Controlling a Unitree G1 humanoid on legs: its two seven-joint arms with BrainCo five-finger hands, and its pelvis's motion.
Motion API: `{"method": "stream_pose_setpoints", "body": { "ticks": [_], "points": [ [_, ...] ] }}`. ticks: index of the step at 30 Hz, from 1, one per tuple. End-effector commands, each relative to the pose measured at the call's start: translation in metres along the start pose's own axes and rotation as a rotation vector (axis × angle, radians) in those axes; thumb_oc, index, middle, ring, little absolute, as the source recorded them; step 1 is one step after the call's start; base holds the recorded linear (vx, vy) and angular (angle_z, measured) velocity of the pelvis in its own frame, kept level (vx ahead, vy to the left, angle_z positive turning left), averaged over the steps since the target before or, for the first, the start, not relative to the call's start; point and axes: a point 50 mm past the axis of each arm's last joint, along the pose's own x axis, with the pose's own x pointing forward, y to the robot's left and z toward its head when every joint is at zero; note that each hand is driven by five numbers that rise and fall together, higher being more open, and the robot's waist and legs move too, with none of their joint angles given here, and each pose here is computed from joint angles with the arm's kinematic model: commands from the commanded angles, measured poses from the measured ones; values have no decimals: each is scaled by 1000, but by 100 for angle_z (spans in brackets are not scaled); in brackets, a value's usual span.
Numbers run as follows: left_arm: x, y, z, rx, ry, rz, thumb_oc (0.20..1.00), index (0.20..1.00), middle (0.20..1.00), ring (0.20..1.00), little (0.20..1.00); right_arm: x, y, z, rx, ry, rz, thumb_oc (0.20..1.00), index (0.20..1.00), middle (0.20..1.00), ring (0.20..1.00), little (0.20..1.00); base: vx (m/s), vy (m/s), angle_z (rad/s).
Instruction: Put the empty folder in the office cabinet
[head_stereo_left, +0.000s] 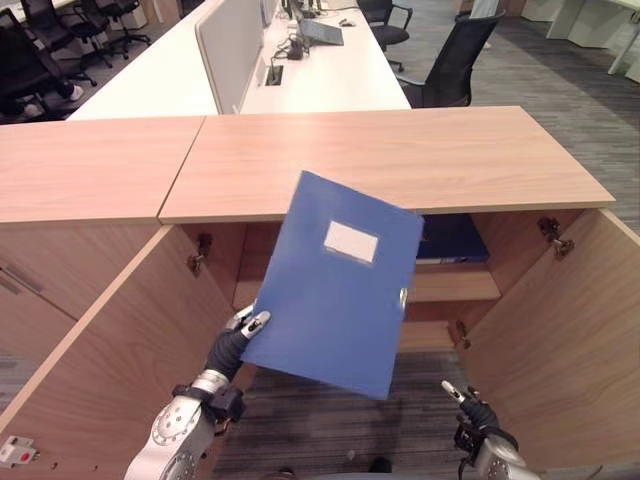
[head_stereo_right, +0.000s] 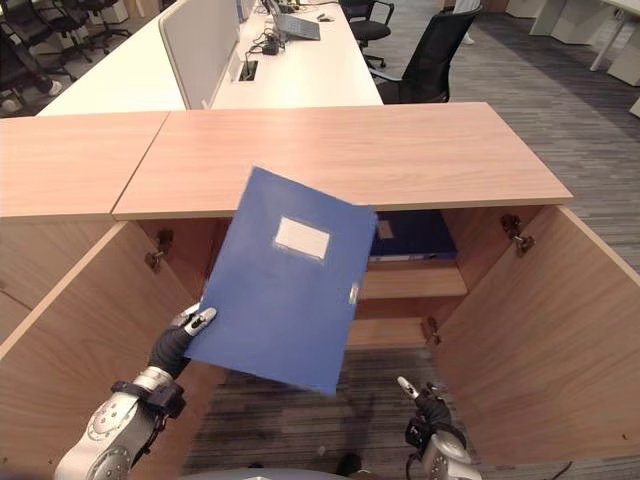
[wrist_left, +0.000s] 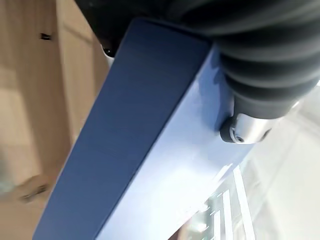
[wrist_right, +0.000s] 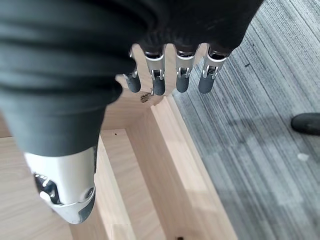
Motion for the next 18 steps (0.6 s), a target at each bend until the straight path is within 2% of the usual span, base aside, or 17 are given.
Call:
{"method": "stream_pose_setpoints", "body": {
  "ticks": [1, 11, 18],
  "points": [
    [4, -7, 24, 32, -124, -73, 200, 200, 200, 200, 200, 7, 16, 20, 17, -53, 75, 1000, 1000, 1000, 1000, 1000, 0, 0, 0],
    [5, 28, 13, 319, -65, 121, 200, 200, 200, 200, 200, -17, 42, 90, 212, -382, 357, 1000, 1000, 1000, 1000, 1000, 0, 0, 0],
    [9, 41, 14, 414, -66, 220, 200, 200, 200, 200, 200, -32, 57, 106, 223, -454, 509, 1000, 1000, 1000, 1000, 1000, 0, 0, 0]
  ]
}}
